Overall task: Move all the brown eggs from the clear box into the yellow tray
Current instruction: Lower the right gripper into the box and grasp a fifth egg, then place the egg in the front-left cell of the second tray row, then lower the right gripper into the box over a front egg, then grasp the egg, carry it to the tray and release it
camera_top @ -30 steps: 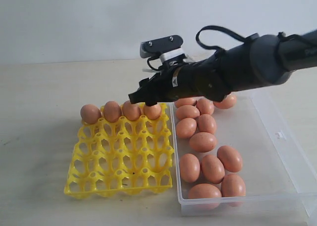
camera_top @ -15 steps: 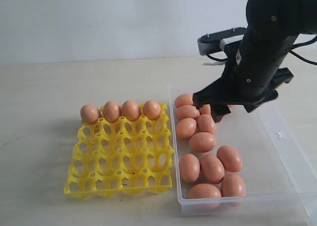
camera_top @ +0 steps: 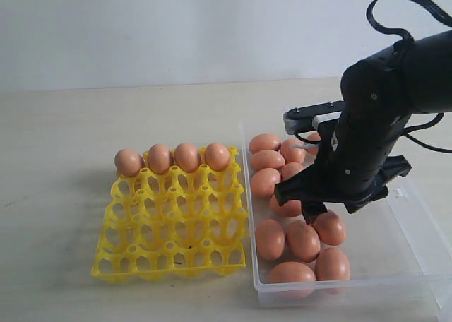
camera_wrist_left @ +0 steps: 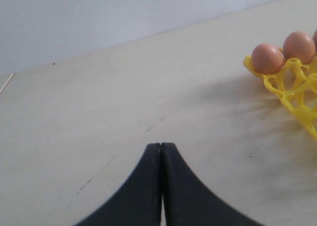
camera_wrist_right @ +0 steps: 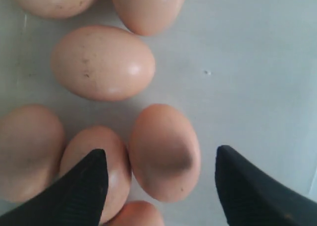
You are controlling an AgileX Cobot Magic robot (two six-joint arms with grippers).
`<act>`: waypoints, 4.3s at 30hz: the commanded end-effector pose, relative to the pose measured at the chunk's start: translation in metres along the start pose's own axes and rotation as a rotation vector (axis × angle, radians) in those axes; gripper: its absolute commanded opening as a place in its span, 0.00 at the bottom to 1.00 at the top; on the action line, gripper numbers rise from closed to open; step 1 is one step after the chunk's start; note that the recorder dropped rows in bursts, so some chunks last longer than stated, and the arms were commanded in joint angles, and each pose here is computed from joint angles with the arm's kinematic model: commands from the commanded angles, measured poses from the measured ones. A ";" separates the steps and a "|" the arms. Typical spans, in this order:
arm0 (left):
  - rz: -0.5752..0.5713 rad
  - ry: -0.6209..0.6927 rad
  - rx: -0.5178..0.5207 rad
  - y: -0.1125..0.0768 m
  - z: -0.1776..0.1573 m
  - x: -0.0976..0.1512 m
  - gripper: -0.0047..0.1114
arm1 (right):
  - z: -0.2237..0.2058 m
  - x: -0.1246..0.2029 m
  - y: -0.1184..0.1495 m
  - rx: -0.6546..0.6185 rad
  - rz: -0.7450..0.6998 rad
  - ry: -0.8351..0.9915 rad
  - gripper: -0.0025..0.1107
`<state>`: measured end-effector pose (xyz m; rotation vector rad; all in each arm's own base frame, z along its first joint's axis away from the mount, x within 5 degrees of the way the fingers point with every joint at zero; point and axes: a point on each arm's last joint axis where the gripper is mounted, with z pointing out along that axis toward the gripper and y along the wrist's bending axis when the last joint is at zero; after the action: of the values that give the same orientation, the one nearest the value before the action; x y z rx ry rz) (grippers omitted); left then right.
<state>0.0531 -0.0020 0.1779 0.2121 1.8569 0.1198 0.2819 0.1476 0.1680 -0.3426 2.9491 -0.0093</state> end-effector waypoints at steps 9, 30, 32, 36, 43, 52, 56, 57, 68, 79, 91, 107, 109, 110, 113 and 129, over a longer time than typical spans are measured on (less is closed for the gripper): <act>-0.015 -0.021 -0.001 0.000 -0.001 -0.002 0.04 | 0.034 -0.005 -0.002 0.028 -0.041 0.012 0.55; -0.015 -0.021 -0.001 0.000 -0.001 -0.002 0.04 | -0.063 -0.041 0.048 -0.270 -0.184 -0.774 0.02; -0.015 -0.021 -0.001 0.000 -0.001 -0.002 0.04 | -0.069 -0.044 0.063 -0.325 -0.212 -0.886 0.02; -0.015 -0.021 -0.001 0.000 -0.001 -0.002 0.04 | -0.068 -0.047 0.093 -0.427 -0.280 -1.055 0.02; -0.015 -0.021 -0.001 0.000 -0.001 -0.002 0.04 | -0.031 -0.045 0.132 -0.632 -0.372 -1.116 0.02; -0.015 -0.021 -0.001 0.000 -0.001 -0.002 0.04 | 0.015 -0.058 0.159 -0.779 -0.329 -0.973 0.02; -0.015 -0.021 -0.001 0.000 -0.001 -0.002 0.04 | 0.024 -0.064 0.164 -0.799 -0.292 -0.946 0.02; -0.015 -0.021 -0.001 0.000 -0.001 -0.002 0.04 | 0.027 -0.064 0.164 -0.799 -0.287 -0.938 0.02; -0.015 -0.021 -0.001 0.000 -0.001 -0.002 0.04 | 0.050 -0.074 0.175 -0.828 -0.245 -0.870 0.05; -0.015 -0.021 -0.001 0.000 -0.001 -0.002 0.04 | 0.061 -0.074 0.174 -0.812 -0.201 -0.817 0.51; -0.015 -0.021 -0.001 0.000 -0.001 -0.002 0.04 | -0.093 -0.048 0.069 0.041 -0.246 -0.512 0.02; -0.015 -0.021 -0.001 0.000 -0.001 -0.002 0.04 | -0.025 0.041 0.018 0.006 0.034 0.052 0.49; -0.015 -0.021 -0.001 0.000 -0.001 -0.002 0.04 | -0.018 0.045 0.017 0.007 0.044 0.058 0.50; -0.015 -0.021 -0.001 0.000 -0.001 -0.002 0.04 | -0.015 0.045 0.016 0.005 0.056 0.058 0.50; -0.015 -0.021 -0.001 0.000 -0.001 -0.002 0.04 | -0.006 0.045 0.016 -0.002 0.073 0.061 0.50; -0.015 -0.021 -0.001 0.000 -0.001 -0.002 0.04 | 0.029 0.038 0.010 0.018 0.102 0.106 0.37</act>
<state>0.0531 -0.0020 0.1779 0.2121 1.8569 0.1198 0.2456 0.1491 0.1346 -0.2068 3.0818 -0.0576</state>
